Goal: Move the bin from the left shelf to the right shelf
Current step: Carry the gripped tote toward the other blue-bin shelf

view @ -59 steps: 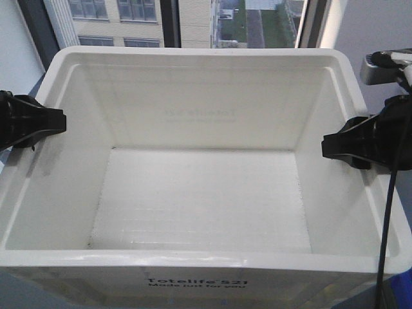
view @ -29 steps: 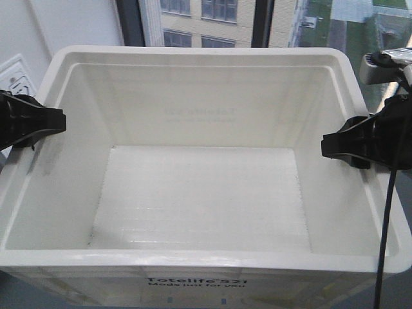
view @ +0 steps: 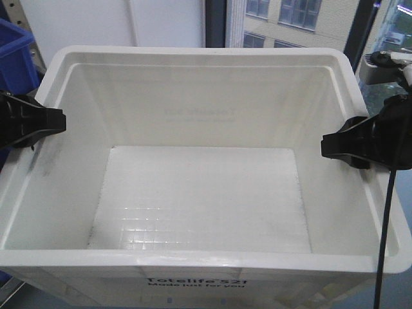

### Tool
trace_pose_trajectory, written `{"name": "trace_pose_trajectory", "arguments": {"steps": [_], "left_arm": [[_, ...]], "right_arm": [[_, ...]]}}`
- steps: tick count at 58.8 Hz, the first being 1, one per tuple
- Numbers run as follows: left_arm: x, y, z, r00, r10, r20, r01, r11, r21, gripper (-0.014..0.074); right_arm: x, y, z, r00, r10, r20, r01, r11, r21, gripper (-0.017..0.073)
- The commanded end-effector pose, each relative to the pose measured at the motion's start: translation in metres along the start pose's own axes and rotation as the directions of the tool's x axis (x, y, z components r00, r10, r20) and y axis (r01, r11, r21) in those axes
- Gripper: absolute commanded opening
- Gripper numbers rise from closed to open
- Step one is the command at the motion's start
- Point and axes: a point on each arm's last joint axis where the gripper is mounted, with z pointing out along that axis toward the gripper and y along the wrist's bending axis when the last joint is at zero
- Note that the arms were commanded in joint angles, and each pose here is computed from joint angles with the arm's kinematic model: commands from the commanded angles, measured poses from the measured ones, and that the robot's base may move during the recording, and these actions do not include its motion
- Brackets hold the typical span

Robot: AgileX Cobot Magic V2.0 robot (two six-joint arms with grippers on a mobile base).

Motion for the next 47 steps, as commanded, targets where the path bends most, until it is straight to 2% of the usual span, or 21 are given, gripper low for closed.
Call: {"name": "trace_pose_trajectory", "arguments": {"steps": [1,47], "left_arm": [[-0.0178,-0.0119,-0.021,0.985,0.002,0.171,-0.013,0.998,0.063,-0.0006],[-0.0178,-0.0119,-0.021,0.985,0.002,0.171,-0.013,0.998,0.063,-0.0006]], "right_arm": [[-0.0165,0.0038,-0.0169,0.988,-0.007,0.156,0.009,1.0,-0.012,-0.0004],[-0.0165,0.0038,-0.0169,0.988,-0.007,0.156,0.009,1.0,-0.012,-0.0004]]}}
